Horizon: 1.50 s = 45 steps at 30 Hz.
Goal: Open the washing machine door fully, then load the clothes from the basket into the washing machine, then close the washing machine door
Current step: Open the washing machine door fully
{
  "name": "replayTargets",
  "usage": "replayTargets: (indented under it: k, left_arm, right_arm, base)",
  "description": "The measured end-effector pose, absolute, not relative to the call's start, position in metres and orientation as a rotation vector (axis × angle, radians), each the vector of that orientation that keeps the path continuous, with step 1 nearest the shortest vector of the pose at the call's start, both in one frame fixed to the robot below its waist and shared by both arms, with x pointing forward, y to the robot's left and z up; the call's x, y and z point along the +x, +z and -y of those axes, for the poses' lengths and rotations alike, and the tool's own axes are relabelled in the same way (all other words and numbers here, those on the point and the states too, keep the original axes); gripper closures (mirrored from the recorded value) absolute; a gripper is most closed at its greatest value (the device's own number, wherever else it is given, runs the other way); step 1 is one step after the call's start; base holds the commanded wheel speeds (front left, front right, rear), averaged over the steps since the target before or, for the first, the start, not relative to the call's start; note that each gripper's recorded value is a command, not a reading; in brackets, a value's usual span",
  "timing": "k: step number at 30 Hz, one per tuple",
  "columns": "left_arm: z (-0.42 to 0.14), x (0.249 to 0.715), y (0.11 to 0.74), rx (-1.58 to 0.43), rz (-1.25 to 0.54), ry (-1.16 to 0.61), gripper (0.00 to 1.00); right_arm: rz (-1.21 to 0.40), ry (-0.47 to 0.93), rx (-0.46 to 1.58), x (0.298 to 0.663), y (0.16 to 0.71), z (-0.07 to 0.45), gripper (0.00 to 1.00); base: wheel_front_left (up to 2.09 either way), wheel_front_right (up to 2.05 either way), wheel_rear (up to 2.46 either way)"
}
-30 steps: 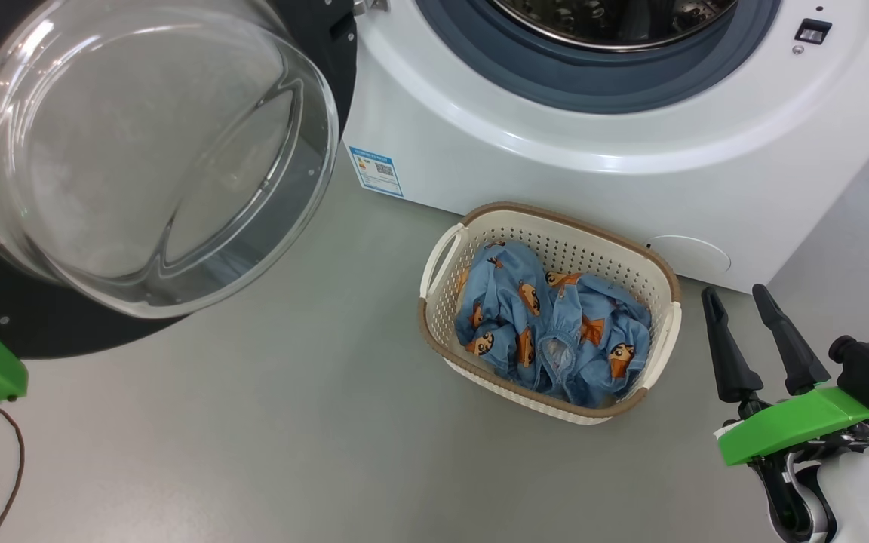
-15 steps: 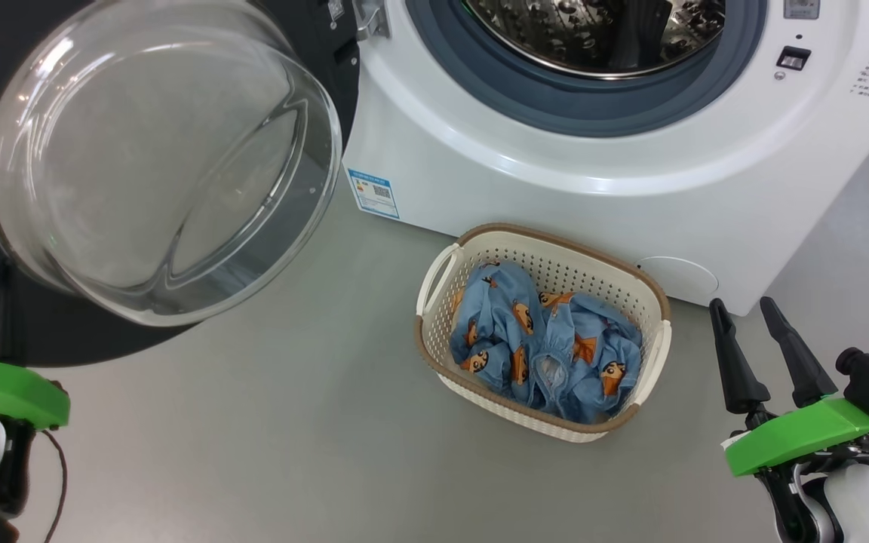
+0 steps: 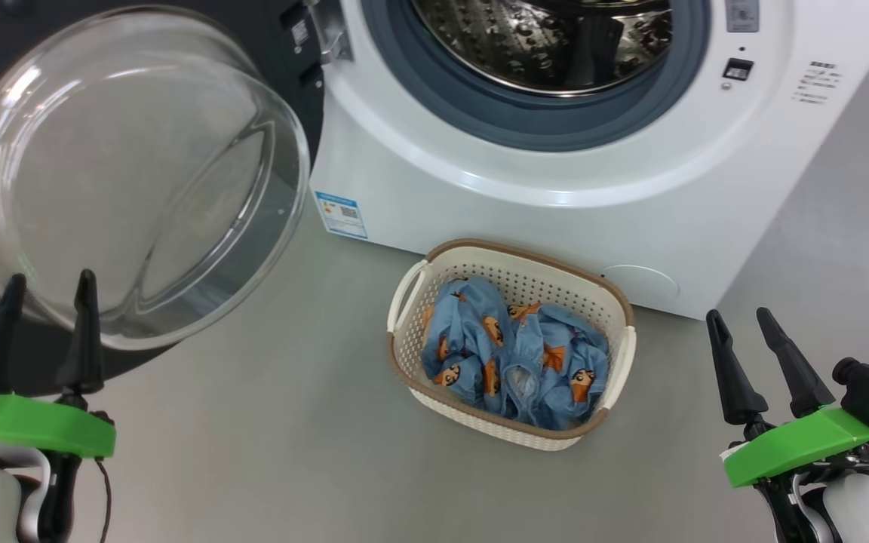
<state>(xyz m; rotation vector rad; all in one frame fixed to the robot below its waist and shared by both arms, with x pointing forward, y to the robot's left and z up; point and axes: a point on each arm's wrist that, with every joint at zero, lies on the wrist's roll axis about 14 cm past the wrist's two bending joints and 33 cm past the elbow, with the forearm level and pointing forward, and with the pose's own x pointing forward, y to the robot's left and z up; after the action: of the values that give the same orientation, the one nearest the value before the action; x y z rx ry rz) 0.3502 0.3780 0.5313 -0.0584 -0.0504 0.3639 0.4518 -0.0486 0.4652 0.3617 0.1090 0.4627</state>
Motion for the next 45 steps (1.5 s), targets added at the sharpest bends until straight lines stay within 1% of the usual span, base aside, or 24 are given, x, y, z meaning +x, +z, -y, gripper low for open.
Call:
replayTargets:
  k: [10, 26, 38, 45]
  left_arm:
    - [-0.333, 0.37, 0.531, -0.117, 0.08, 0.257, 0.0]
    - [-0.256, 0.393, 0.509, -0.205, 0.039, 0.08, 0.0]
    - [-0.223, 0.399, 0.508, -0.247, 0.04, 0.0, 0.0]
    - [-0.209, 0.403, 0.51, -0.28, 0.049, -0.031, 0.0]
  right_arm:
    - [-0.052, 0.41, 0.337, 0.445, 0.483, 0.078, 0.0]
    - [-0.012, 0.274, 0.295, 0.413, 0.495, 0.141, 0.0]
    - [0.024, 0.171, 0.268, 0.388, 0.504, 0.183, 0.0]
    - [0.053, 0.13, 0.257, 0.383, 0.512, 0.199, 0.0]
  base:
    - [0.0, 0.0, 0.0]
    - [0.0, 0.0, 0.0]
    - [0.0, 0.0, 0.0]
    - [0.0, 0.0, 0.0]
